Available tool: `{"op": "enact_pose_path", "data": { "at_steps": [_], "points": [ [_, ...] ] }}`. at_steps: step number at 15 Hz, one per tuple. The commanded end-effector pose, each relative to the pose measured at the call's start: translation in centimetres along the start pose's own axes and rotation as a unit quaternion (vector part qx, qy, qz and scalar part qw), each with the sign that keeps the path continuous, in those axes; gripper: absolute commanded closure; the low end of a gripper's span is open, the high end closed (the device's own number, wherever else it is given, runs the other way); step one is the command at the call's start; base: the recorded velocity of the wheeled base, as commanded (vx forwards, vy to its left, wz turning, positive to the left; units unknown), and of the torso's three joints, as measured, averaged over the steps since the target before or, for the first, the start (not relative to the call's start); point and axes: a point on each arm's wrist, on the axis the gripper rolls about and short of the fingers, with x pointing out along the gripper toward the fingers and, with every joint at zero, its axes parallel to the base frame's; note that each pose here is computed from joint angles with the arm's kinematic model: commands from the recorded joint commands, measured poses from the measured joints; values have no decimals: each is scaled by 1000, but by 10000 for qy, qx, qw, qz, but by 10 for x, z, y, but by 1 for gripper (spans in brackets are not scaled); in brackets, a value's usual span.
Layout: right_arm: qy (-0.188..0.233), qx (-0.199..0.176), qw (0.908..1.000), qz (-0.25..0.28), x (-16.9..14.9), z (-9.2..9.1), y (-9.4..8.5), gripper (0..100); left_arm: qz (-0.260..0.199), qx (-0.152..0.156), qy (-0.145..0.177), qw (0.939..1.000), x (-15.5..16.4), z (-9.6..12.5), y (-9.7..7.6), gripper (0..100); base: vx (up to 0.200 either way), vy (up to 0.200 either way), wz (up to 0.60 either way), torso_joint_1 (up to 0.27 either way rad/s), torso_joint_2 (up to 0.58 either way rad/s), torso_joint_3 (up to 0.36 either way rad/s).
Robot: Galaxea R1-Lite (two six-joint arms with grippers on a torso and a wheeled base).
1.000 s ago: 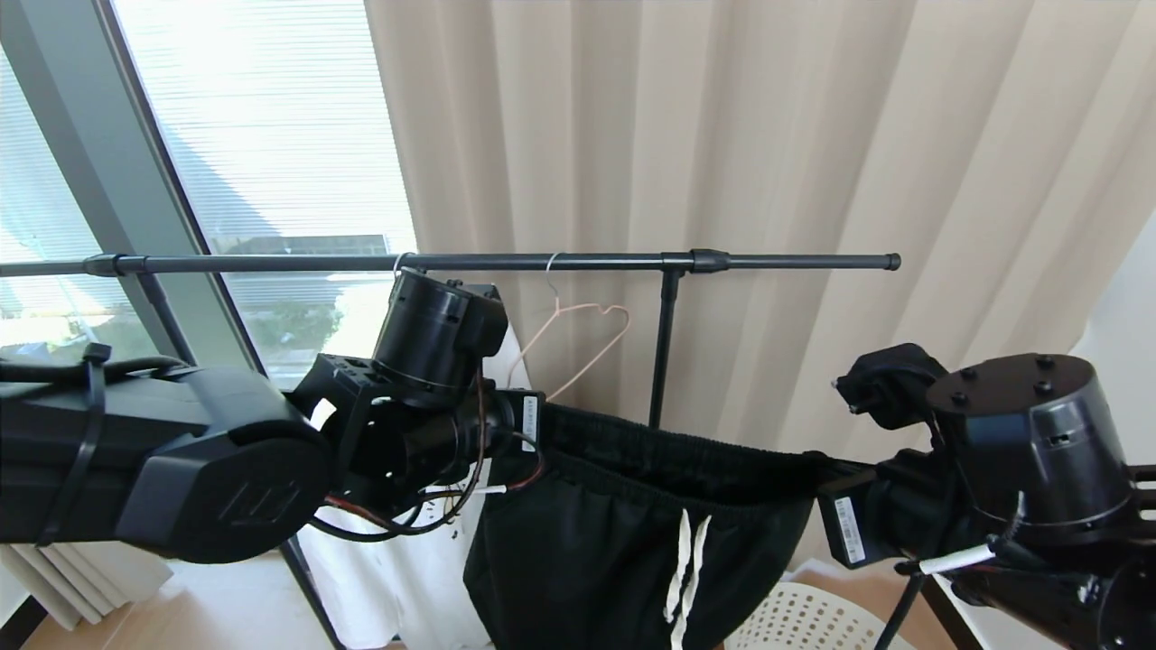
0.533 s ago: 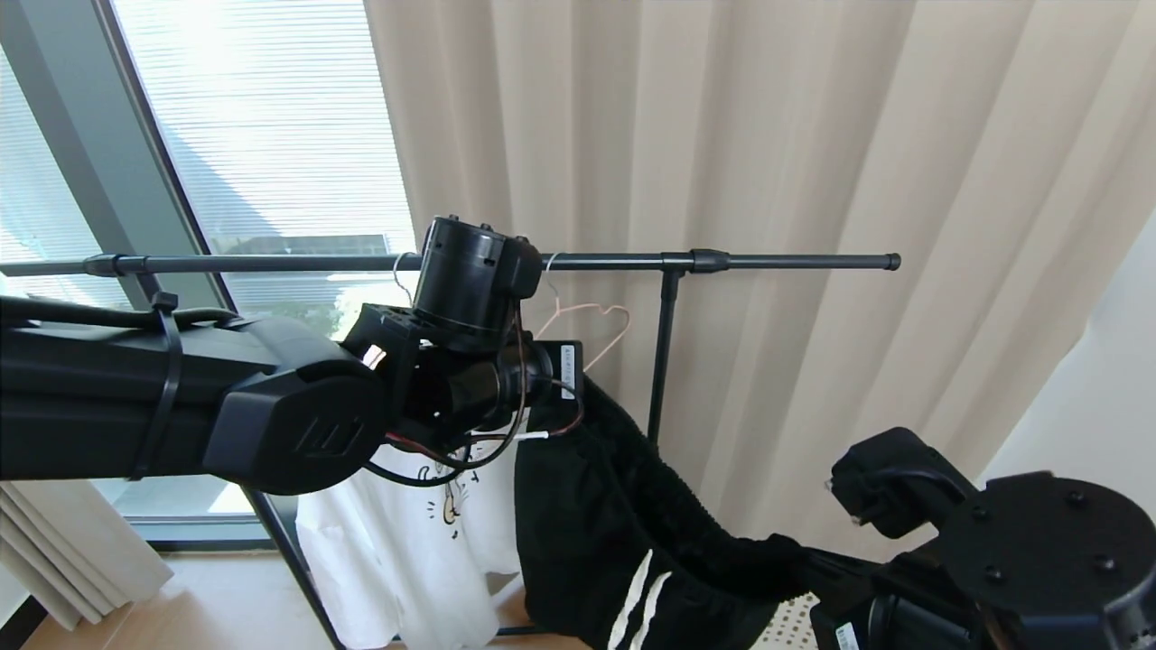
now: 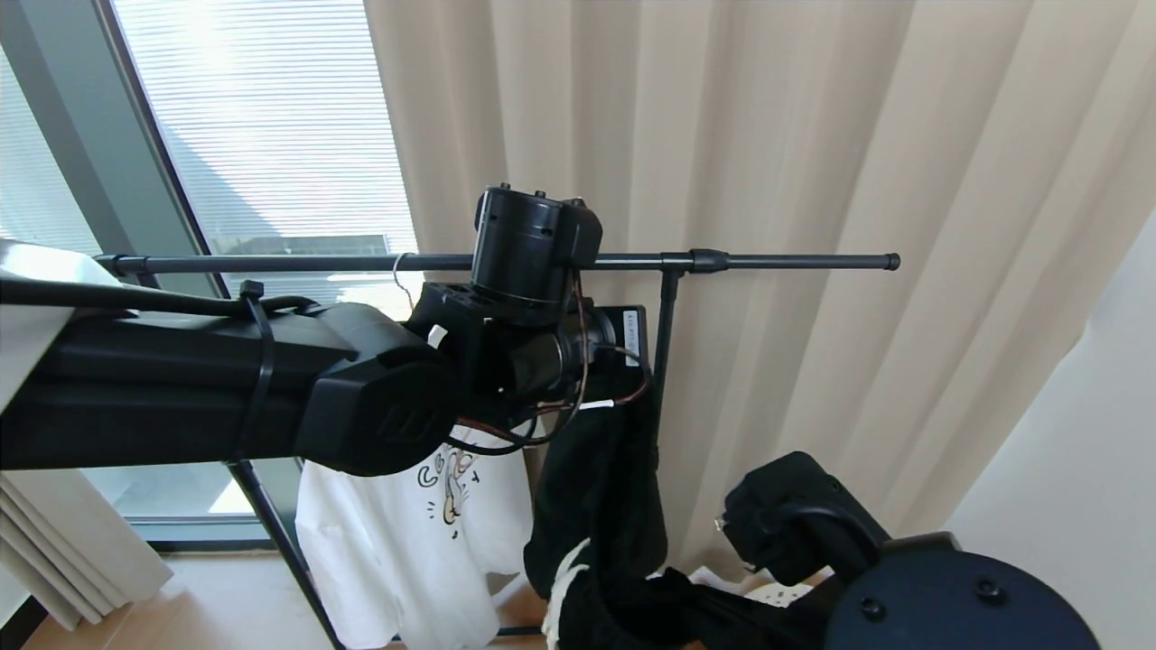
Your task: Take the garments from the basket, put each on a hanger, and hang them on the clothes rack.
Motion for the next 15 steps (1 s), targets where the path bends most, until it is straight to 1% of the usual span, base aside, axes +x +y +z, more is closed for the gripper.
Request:
{"op": "enact_pose_path", "data": {
  "at_steps": [1,3,5,7,8,9,10,11,12,13,14,15],
  "points": [
    [20,102,9999,50,19,7,25,100,-21,2,-10,10000,12,-2,-4,100,0,0,0,0,0,0],
    [-5,369,9993,69,25,11,32,100,-16,0,-19,10000,10,-1,-4,100,0,0,0,0,0,0],
    [51,377,9993,31,23,8,29,100,-2,-2,0,10000,10,-2,-4,100,0,0,0,0,0,0],
    [51,439,9990,-106,12,3,7,100,12,-21,-106,9999,-2,7,-3,100,0,0,0,0,0,0],
    [63,481,9985,-256,9,1,-7,100,33,-20,-88,10000,-10,8,0,100,0,0,0,0,0,0],
    [64,500,9983,-291,9,0,-11,100,47,-17,-69,10000,-11,8,1,100,0,0,0,0,0,0],
    [16,684,9956,-639,6,2,-40,100,164,1,11,9999,-29,11,12,100,0,0,0,0,0,0],
    [6,777,9922,-973,13,7,-57,100,282,121,200,9993,-37,8,20,100,0,0,0,0,0,0],
    [4,845,9889,-1224,19,11,-70,100,384,213,326,9985,-43,8,26,100,0,0,0,0,0,0],
    [-11,932,9831,-1573,30,20,-88,100,518,319,554,9966,-53,4,36,100,0,0,0,0,0,0],
    [-70,987,9798,-1739,41,31,-102,100,609,473,771,9940,-62,-2,43,100,0,0,0,0,0,0],
    [-164,989,9785,-1800,49,42,-111,100,630,613,904,9920,-68,-7,46,100,0,0,0,0,0,0]
  ]
}}
